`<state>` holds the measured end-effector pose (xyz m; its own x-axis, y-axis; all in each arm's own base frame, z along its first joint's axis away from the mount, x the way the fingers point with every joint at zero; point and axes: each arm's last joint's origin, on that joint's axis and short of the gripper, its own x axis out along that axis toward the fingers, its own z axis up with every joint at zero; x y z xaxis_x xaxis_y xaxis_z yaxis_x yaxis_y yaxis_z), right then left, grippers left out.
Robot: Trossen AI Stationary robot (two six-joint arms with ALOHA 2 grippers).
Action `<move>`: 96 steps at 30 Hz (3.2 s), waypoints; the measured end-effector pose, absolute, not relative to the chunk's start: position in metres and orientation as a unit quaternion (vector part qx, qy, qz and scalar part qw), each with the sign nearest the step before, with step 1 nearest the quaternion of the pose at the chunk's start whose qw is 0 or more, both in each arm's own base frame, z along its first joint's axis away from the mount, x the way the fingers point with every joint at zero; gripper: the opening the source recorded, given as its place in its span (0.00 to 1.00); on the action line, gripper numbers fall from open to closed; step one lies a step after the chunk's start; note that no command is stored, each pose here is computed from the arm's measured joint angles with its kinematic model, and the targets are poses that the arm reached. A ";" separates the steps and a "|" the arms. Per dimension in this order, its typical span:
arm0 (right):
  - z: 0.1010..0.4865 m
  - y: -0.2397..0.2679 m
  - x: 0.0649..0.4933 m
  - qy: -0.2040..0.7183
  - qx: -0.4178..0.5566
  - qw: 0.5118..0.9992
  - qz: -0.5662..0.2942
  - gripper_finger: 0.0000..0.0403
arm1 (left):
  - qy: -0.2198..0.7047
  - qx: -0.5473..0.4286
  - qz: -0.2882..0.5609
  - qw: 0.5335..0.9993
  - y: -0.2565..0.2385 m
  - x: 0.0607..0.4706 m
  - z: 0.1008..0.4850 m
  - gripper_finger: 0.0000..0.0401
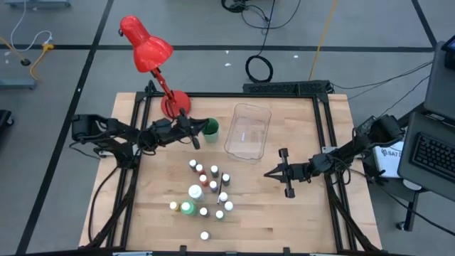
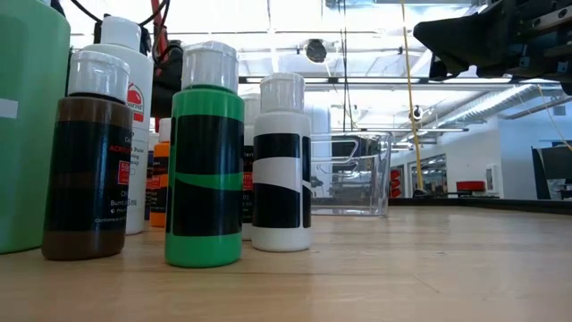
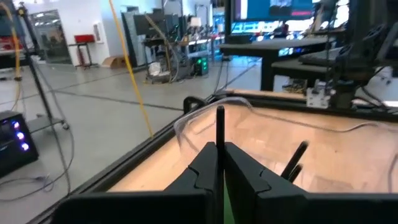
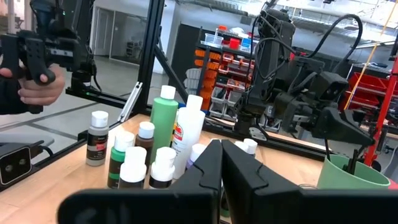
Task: Pick & Place Paint Supplies
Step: Put the black paint brush into the green cup, then move the transparent bin to the top right of the table
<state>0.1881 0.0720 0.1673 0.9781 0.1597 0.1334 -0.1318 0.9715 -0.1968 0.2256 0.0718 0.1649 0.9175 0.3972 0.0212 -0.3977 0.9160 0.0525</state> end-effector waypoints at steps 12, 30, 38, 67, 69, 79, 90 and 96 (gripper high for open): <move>0.167 0.072 0.188 -0.073 -0.094 0.990 0.074 0.00 | -0.046 0.045 0.166 0.984 0.071 0.224 0.177 0.30; 0.165 0.072 0.189 -0.061 -0.097 0.991 0.076 0.00 | -0.126 0.122 0.116 0.978 0.006 0.132 0.276 0.31; 0.165 0.072 0.189 -0.061 -0.096 0.991 0.074 0.00 | -0.017 0.109 0.165 0.980 0.004 0.085 0.274 0.03; 0.154 0.057 0.194 0.000 -0.041 0.998 0.043 0.00 | -0.001 0.123 0.053 0.991 0.007 0.097 0.180 0.00; 0.151 0.051 0.196 0.014 -0.024 0.999 0.027 0.00 | 0.007 0.116 0.053 0.992 0.008 0.098 0.173 0.00; 0.145 0.035 0.199 0.047 -0.028 0.998 -0.037 0.00 | 0.014 0.096 0.044 0.994 0.011 0.099 0.167 0.00; 0.151 0.035 0.199 0.016 -0.043 0.998 -0.034 0.00 | 0.016 0.089 0.045 0.995 0.011 0.099 0.167 0.03; 0.167 0.032 0.186 0.025 -0.052 0.998 -0.033 0.00 | 0.016 0.076 0.045 0.996 0.011 0.099 0.167 0.01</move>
<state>0.1858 0.0324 0.1673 0.9966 -0.0681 -0.0467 0.0628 0.9923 -0.1063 0.0995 0.0111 0.1665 0.9954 0.0929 -0.0250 -0.0880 0.9843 0.1530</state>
